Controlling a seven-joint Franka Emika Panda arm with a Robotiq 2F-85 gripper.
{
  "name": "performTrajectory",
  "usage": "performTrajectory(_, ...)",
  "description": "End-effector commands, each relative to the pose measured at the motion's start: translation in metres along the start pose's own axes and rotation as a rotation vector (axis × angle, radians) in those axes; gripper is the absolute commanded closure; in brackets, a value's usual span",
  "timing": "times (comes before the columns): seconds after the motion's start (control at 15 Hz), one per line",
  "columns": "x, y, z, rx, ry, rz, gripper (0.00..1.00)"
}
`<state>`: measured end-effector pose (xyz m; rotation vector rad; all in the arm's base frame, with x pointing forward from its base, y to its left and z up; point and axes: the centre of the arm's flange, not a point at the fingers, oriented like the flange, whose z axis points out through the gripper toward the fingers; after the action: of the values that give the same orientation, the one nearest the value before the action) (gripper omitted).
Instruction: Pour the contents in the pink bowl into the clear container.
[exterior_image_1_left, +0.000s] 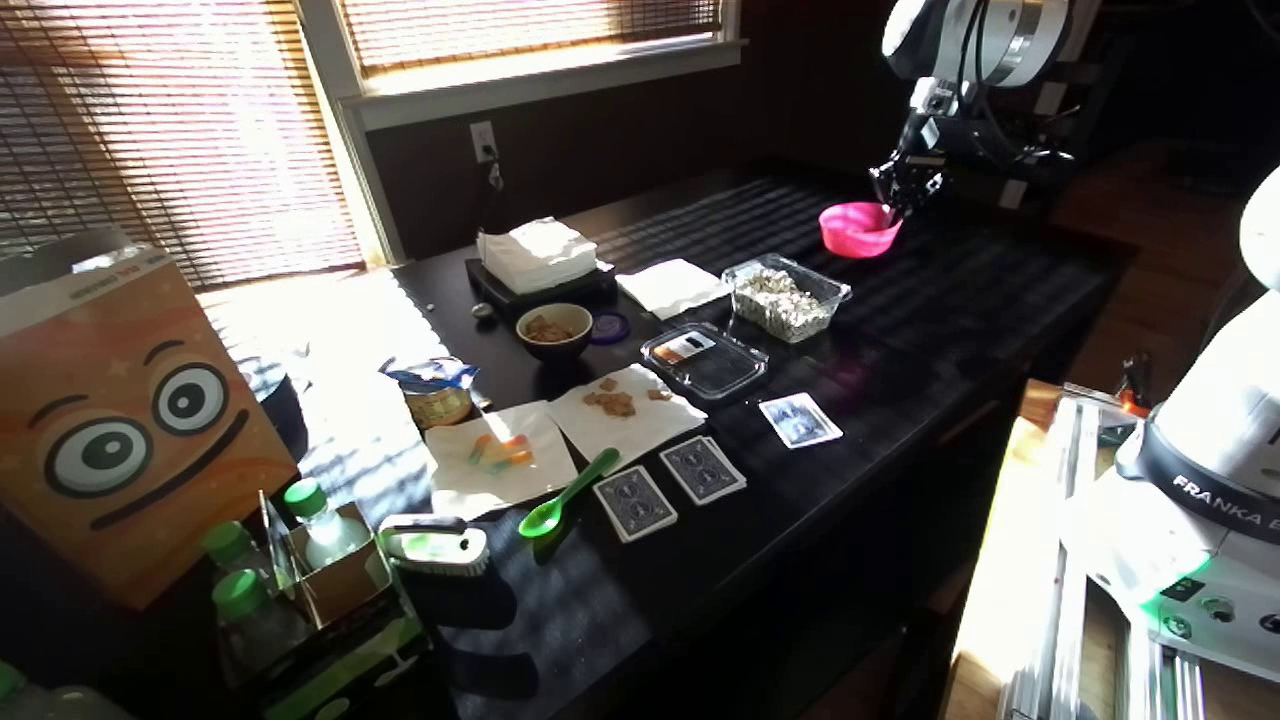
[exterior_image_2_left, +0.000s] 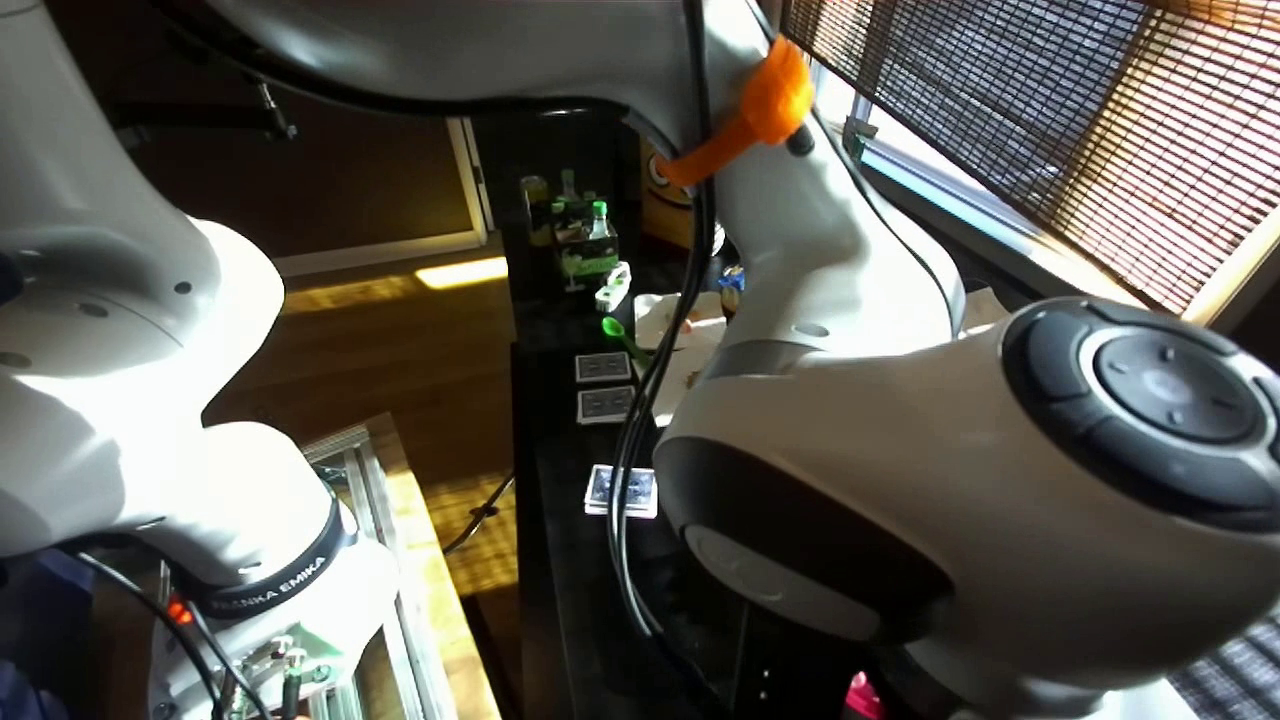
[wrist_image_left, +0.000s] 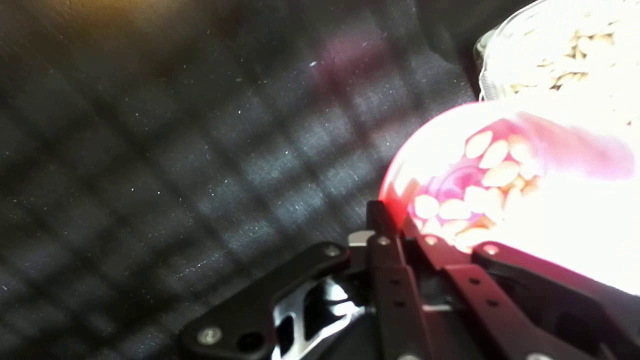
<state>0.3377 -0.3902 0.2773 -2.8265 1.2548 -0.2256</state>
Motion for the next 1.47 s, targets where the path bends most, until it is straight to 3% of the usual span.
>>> performTrajectory(0.0, -0.002, -0.001, -0.001, 0.001, 0.003, -0.001, 0.96)
performTrajectory(0.73, -0.003, 0.0, -0.002, 0.001, 0.007, 0.001, 0.99)
performTrajectory(1.2, 0.001, -0.038, -0.035, -0.042, 0.037, -0.002, 0.99)
performTrajectory(1.4, 0.004, -0.061, -0.037, -0.115, 0.064, 0.016, 0.99)
